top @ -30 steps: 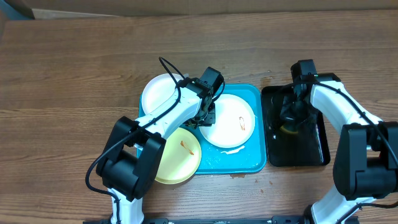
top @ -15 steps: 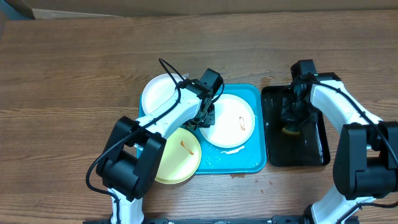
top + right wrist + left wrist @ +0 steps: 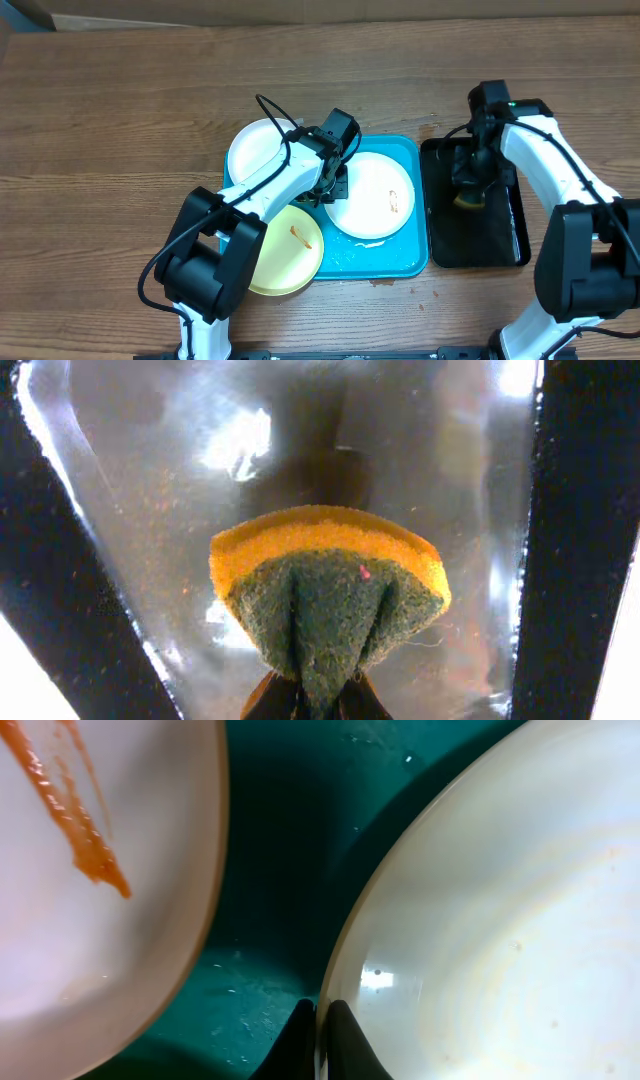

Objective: Clean dirty plates on tray and stack at the side
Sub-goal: 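Move the sponge to the right white plate and scrub it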

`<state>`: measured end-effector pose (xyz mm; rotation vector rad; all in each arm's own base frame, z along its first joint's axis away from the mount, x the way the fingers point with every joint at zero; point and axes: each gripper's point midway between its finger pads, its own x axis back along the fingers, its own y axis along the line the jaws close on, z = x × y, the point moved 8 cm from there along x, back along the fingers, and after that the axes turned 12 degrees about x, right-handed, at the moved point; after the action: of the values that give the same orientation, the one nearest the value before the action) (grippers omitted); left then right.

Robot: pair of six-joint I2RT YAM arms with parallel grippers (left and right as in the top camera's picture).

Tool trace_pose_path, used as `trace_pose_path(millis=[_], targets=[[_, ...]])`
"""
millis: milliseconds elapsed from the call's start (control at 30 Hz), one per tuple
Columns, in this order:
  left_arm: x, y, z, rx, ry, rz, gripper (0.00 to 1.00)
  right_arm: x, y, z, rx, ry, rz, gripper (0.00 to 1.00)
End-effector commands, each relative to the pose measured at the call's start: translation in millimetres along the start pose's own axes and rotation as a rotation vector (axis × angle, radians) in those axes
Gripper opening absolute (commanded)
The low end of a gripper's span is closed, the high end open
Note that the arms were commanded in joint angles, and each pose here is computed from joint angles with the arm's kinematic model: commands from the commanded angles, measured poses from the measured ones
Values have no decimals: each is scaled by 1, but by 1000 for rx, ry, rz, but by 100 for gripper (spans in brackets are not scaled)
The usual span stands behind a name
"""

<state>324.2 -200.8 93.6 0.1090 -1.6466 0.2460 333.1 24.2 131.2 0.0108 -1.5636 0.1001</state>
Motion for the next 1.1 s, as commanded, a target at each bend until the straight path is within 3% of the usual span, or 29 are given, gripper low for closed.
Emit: trace_pose_path(millis=[0,267,433,533,700,933,1067], targets=[[-3,4,0,12,56,38,4,24,12,-9,30,-84,-46,4],[-2,8,-8,50,91,102,4,51,25,-16,114,-117,-82,4],[-2,6,-10,49,81,113,18,55,48,-16,224,-135,-219,4],[-2,6,-11,49,77,117,5,57,64,-17,265,-152,-254,4],[-2,6,-11,50,76,118,4,58,93,-12,328,-158,-205,4],[-2,9,-7,99,102,92,4,52,115,-10,298,-221,19,4],[-2,11,-7,149,102,81,4,43,126,-9,324,-253,23,4]])
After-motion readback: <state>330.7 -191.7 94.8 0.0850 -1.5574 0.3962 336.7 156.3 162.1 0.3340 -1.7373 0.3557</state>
